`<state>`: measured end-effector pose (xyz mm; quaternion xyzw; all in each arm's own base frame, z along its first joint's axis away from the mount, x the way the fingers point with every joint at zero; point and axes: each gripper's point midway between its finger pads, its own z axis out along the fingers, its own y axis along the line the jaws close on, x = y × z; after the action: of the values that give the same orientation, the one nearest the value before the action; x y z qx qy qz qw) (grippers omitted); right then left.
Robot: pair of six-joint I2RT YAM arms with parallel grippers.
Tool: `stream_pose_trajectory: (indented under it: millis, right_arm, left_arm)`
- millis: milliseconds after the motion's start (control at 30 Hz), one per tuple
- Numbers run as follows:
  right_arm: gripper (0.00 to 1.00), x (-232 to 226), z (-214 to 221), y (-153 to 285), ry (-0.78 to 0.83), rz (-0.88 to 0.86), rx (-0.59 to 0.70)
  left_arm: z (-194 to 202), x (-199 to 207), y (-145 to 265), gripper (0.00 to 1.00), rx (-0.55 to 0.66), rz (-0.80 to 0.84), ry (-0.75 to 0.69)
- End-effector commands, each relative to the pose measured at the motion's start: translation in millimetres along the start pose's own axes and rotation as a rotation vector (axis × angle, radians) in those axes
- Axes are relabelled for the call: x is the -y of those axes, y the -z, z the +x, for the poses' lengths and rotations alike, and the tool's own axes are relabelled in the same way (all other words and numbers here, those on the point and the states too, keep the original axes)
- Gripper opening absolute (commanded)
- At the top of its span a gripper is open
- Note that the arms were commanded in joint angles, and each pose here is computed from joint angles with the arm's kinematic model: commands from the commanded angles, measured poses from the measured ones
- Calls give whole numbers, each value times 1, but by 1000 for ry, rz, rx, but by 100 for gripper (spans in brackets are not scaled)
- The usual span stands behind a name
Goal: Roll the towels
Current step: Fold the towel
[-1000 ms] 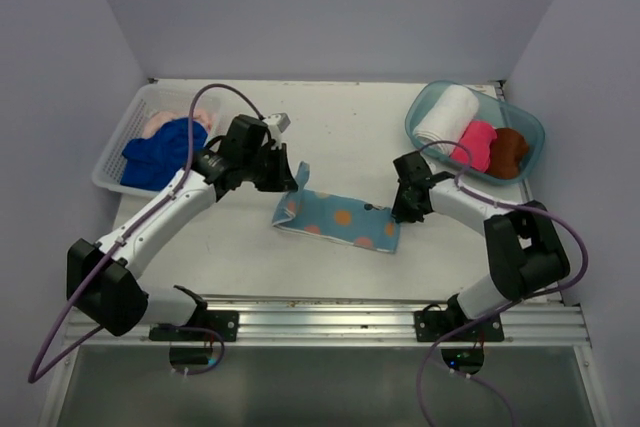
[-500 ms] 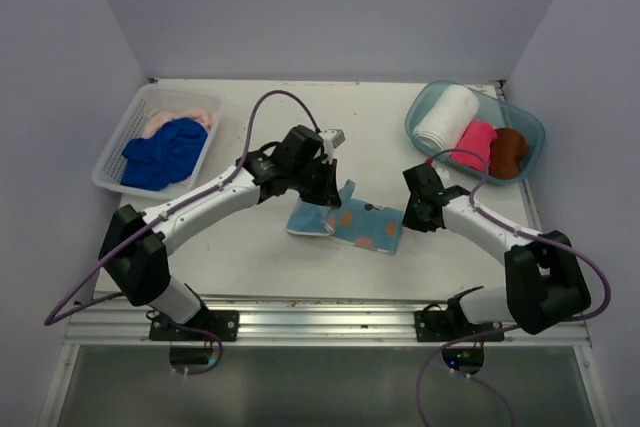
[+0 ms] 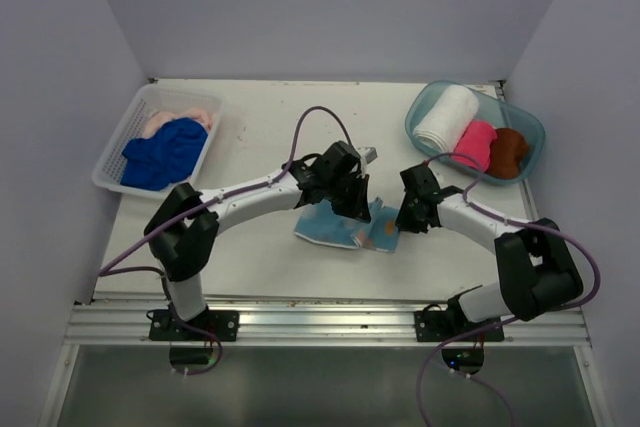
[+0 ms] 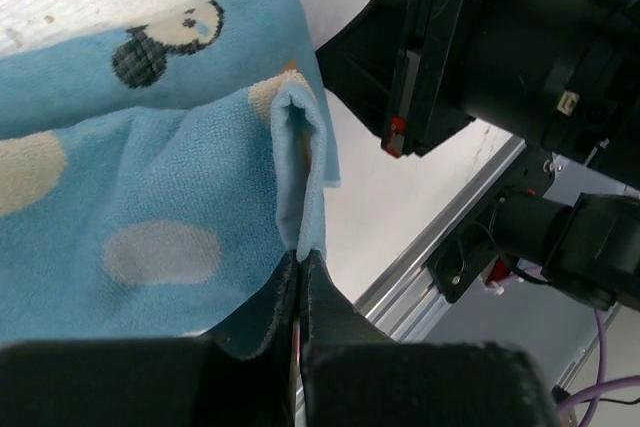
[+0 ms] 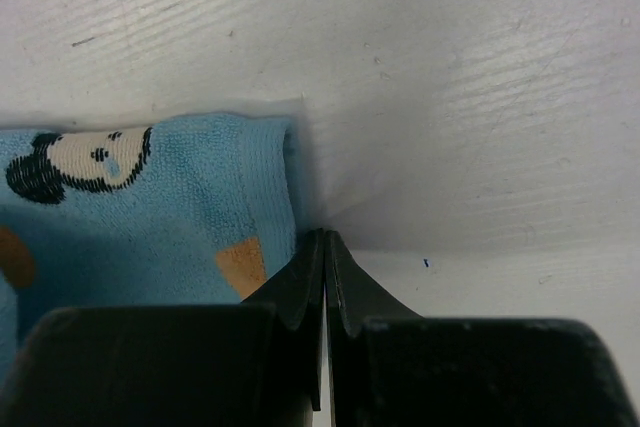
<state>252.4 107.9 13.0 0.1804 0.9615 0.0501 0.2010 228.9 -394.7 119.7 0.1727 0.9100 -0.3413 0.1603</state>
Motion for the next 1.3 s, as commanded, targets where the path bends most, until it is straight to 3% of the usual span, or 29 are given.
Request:
stream_pose_trajectory:
  millis: [0, 133, 433, 1267]
  right_arm:
    - [0, -3, 14, -10, -30, -20, -42]
    - [0, -3, 16, -9, -33, -22, -49]
    - [0, 2, 16, -4, -31, -13, -36]
    - [0, 4, 17, 2, -35, -16, -29]
  left_arm:
    - [-22, 22, -14, 0, 56, 43, 18]
    - [-33, 21, -21, 0, 86, 21, 57]
    - [-63, 21, 5, 0, 221, -65, 85]
    - [-40, 29, -47, 0, 79, -27, 70]
